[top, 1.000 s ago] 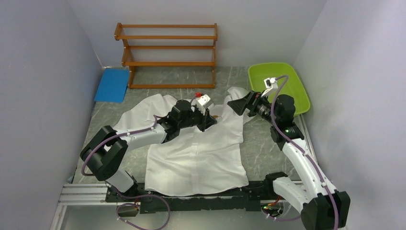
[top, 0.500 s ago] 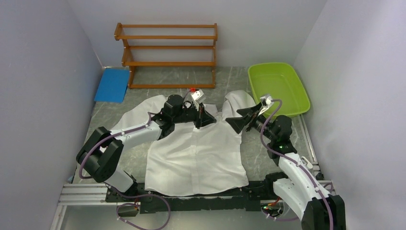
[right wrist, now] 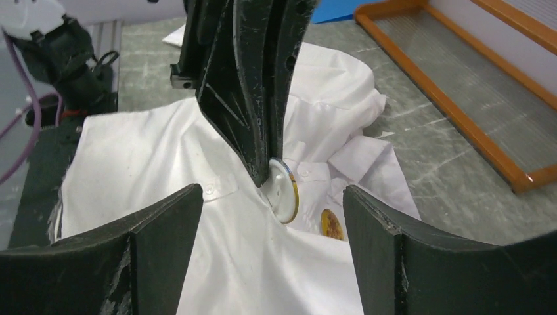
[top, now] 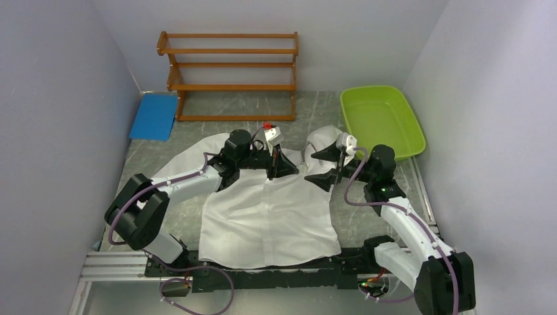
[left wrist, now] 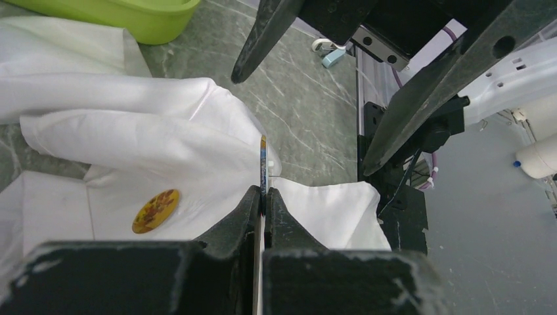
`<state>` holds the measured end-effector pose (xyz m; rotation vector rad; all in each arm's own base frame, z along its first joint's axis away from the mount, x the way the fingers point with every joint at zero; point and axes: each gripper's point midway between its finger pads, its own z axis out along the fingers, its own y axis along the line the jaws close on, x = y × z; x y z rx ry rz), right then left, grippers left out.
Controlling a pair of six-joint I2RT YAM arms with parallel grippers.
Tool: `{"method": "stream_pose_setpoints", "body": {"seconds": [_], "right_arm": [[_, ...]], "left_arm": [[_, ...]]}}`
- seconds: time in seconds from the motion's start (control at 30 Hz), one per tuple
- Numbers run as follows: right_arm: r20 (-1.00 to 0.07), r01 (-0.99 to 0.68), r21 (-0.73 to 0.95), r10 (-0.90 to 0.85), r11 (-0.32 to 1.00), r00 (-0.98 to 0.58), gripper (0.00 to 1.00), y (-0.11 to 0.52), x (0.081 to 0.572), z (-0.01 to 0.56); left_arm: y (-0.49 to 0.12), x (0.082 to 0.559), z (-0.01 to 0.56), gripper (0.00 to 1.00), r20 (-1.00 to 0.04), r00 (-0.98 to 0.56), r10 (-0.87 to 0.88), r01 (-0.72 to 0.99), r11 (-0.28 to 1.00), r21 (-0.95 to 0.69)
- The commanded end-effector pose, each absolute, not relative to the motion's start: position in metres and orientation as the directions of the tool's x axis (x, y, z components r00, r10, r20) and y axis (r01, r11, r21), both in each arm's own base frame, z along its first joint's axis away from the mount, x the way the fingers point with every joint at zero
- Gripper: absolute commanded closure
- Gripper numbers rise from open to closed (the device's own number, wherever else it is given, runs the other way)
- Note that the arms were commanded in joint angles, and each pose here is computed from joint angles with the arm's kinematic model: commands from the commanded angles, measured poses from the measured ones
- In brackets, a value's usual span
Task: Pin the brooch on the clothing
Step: Pin the brooch to the clothes.
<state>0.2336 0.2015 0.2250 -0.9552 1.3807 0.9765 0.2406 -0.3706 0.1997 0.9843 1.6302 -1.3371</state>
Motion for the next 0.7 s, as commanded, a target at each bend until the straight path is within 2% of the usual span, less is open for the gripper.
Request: {"method": "stream_pose_setpoints", "body": {"seconds": [0.0, 0.1, 0.17, 0.27, 0.53, 0.6, 0.67], "right_arm": [[-0.988, -0.975, -0.14, -0.089, 0.172, 0.126, 0.21, 0.209, 0.224, 0.226], [-0.986, -0.976, -0.15, -0.101, 0.156, 0.135, 0.25, 0.211, 0.224, 0.219], [-0.983, -0.976, -0.161, -0.109, 0.144, 0.146, 0.33, 0.212, 0.225, 0.216], [-0.982, -0.977, -0.162, -0.124, 0.142, 0.144, 0.38, 0.213, 0.227, 0.213], [-0.988, -0.978, -0.129, -0.109, 0.163, 0.112, 0.47, 0.217, 0.236, 0.215], [-0.989, -0.978, -0.118, -0.11, 0.174, 0.1, 0.47, 0.219, 0.239, 0.215], [-0.99, -0.976, -0.108, -0.114, 0.19, 0.087, 0.44, 0.219, 0.244, 0.216]], "left_arm": [[-0.374, 0.234, 0.239, 0.97, -0.964, -0.267, 0.019, 0.963, 0.046, -0.266], [-0.374, 0.233, 0.241, 0.97, -0.965, -0.263, 0.013, 0.964, 0.043, -0.262], [-0.374, 0.233, 0.243, 0.97, -0.965, -0.261, 0.011, 0.965, 0.04, -0.26], [-0.374, 0.233, 0.244, 0.97, -0.967, -0.256, 0.013, 0.966, 0.043, -0.255], [-0.373, 0.233, 0.244, 0.97, -0.967, -0.255, 0.011, 0.966, 0.042, -0.254], [-0.373, 0.233, 0.244, 0.97, -0.967, -0.256, 0.01, 0.966, 0.044, -0.255], [-0.373, 0.232, 0.245, 0.97, -0.967, -0.255, 0.009, 0.966, 0.041, -0.255]]}}
